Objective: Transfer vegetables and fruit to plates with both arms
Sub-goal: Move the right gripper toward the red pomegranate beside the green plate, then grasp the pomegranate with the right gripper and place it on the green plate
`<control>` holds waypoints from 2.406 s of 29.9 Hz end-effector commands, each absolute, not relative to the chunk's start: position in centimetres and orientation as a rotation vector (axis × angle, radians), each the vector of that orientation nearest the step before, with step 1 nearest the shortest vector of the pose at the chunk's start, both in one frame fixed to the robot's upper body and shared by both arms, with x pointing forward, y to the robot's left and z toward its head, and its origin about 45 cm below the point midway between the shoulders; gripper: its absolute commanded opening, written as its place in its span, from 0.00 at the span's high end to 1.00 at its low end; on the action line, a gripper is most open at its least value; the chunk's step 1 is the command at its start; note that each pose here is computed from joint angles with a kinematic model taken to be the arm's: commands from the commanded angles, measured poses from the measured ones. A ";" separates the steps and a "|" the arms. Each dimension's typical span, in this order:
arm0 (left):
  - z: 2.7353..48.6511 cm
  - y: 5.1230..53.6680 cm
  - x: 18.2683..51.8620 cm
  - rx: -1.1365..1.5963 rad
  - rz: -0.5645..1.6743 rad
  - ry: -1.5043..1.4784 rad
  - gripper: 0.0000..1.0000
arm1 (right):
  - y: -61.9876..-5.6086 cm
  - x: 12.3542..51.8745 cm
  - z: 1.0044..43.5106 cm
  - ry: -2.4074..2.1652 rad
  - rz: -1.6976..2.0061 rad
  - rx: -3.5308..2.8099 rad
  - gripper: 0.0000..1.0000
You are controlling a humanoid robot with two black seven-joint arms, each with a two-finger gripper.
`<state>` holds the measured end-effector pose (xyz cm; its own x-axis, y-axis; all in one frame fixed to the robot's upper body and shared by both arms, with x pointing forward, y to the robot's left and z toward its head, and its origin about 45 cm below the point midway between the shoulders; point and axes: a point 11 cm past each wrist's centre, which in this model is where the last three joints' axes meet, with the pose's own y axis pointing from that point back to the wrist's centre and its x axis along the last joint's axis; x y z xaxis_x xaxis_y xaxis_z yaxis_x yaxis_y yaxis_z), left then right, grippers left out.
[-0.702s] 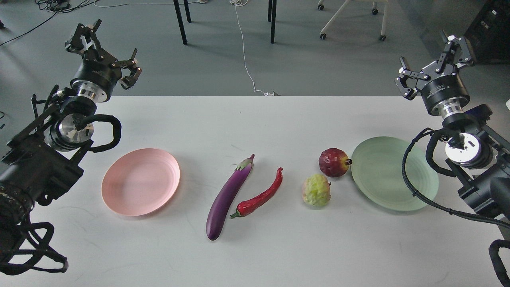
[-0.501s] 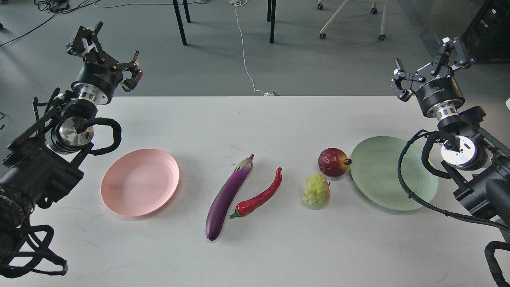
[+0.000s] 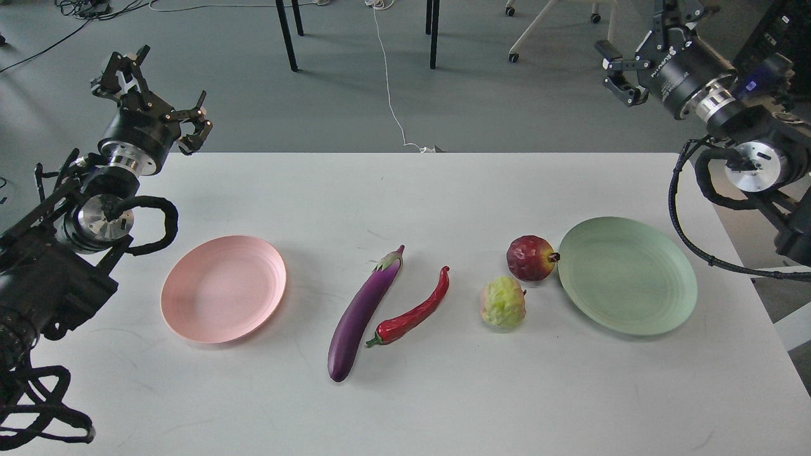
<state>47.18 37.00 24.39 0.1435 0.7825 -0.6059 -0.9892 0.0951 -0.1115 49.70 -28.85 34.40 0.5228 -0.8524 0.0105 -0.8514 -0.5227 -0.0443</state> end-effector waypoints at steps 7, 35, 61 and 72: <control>26.3 37.8 47.0 -0.595 1.336 0.408 0.02 | -18.7 48.0 31.9 1.115 -0.470 -3.353 0.02; 25.5 39.4 44.7 -0.695 1.316 0.452 0.02 | -19.3 42.3 18.7 -0.852 -2.349 -3.577 0.06; 26.1 41.0 44.5 -0.674 1.339 0.423 0.02 | -25.5 44.6 23.0 -0.693 -2.522 -3.646 0.48; 26.1 40.9 44.5 -0.672 1.338 0.422 0.02 | -34.6 42.1 20.6 -0.661 -2.321 -3.928 0.41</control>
<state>44.46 40.94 26.10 0.1984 0.7456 -0.6362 -0.9756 0.0881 -0.2010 42.70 -33.26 21.22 0.6807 0.6493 0.3393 -0.3728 -0.0916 0.9234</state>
